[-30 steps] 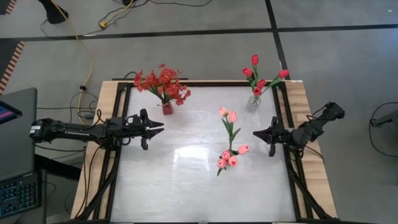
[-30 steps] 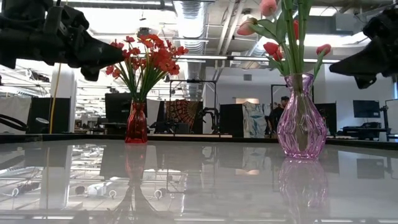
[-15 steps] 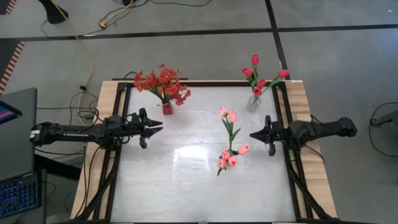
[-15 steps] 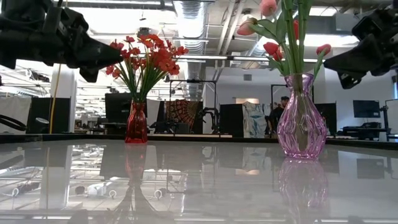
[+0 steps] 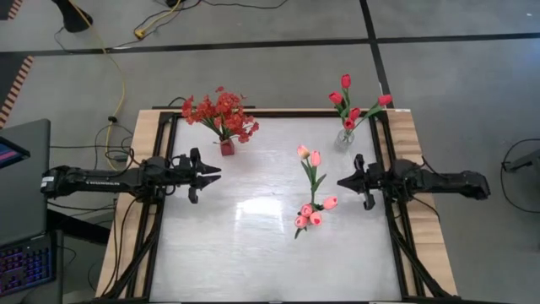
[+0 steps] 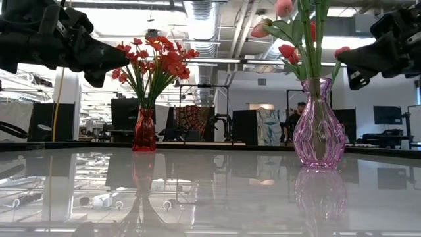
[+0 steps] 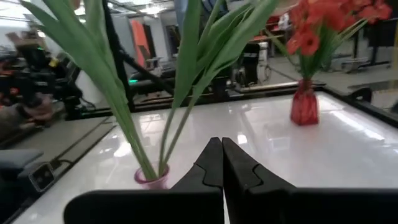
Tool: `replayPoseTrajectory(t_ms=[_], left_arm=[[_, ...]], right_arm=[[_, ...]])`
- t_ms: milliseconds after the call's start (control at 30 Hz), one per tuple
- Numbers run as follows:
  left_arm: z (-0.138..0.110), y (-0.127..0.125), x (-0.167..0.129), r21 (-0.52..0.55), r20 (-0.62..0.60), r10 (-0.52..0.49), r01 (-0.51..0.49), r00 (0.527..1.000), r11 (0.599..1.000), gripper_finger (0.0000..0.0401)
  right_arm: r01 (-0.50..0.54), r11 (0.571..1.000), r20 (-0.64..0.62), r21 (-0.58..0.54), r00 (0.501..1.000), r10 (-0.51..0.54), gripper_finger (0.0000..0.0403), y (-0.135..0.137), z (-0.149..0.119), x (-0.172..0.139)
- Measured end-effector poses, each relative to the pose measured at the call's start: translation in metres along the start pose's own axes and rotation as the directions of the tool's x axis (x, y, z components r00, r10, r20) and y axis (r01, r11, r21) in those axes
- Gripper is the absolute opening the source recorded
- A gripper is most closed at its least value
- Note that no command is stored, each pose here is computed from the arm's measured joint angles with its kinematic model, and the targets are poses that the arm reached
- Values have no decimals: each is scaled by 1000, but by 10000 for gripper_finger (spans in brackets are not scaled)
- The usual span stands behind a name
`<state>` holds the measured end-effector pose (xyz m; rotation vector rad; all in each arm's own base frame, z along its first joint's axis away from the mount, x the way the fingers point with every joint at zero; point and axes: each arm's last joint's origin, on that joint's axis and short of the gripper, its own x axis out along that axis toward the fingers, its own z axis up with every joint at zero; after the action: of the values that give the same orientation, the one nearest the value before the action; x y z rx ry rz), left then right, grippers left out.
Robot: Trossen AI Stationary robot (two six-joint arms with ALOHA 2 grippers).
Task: Sort flowers into vase by color
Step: Return to Home Position
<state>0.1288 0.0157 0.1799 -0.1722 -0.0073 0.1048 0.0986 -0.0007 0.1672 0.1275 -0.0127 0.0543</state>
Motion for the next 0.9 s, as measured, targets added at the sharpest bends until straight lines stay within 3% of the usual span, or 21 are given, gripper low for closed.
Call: replayPoseTrajectory(t_ms=[167,467,900], left_arm=[[0,1,0,22,4,38,-39,999,999,97],[-1,4,0,-8,5,139,-139,990,990,97],[-19,7,-2,18,-186,172,-171,967,985,97]], right_arm=[[-23,1000,-28,4,999,23,24,-1,-2,2],[84,996,-62,-2,995,-84,52,-5,-6,4],[89,996,-60,-3,994,-89,54,-5,-5,3]])
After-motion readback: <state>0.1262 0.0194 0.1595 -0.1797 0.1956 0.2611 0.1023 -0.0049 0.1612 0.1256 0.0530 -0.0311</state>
